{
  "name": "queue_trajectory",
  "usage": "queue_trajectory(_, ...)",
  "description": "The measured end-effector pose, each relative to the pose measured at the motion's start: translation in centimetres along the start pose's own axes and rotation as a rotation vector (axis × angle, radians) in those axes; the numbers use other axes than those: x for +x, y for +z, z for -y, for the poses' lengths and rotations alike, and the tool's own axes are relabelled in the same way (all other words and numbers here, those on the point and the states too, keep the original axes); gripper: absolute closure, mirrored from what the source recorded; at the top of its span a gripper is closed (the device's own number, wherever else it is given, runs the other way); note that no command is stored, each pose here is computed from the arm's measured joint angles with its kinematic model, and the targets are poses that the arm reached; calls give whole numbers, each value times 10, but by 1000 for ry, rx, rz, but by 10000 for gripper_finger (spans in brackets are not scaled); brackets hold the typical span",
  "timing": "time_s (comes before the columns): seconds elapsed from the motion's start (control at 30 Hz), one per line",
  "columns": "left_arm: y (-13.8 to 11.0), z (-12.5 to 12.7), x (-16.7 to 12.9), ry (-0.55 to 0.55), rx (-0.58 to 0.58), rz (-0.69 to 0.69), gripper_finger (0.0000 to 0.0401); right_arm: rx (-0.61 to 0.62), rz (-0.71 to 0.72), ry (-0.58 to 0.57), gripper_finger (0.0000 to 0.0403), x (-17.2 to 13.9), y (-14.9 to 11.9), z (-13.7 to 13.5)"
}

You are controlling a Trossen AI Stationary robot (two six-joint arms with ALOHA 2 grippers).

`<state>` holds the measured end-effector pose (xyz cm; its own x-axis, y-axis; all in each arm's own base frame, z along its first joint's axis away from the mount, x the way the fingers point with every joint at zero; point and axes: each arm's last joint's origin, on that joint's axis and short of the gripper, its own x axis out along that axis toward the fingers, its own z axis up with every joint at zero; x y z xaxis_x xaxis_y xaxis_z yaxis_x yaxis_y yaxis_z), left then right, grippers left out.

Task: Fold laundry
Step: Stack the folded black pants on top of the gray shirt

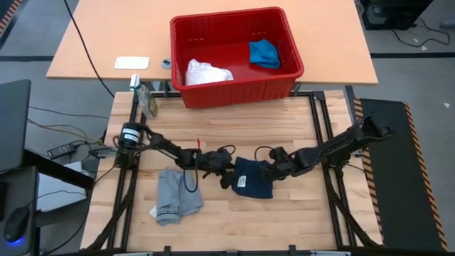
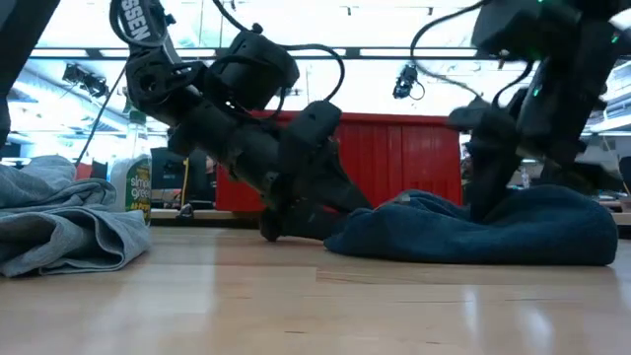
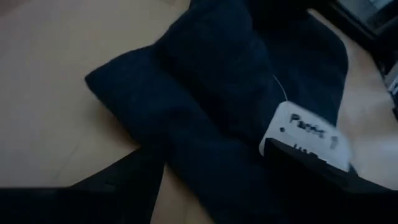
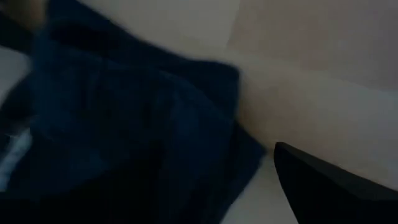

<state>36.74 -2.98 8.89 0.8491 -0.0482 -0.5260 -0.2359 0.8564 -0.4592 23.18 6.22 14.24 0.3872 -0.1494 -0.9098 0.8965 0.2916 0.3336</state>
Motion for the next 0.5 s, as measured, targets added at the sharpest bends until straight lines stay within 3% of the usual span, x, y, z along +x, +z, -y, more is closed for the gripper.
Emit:
queue_trajectory(0.13,2,1,8,12,34,11,161,-45,-43,31,104,19,-3,-8)
queue_trajectory(0.27,5,3,12,22,69,23,225,-29,-54,106,132,29,-6,-17)
queue_trajectory(0.5,8,6,14,-25,105,1,369,-11,-53,180,242,30,-6,-24)
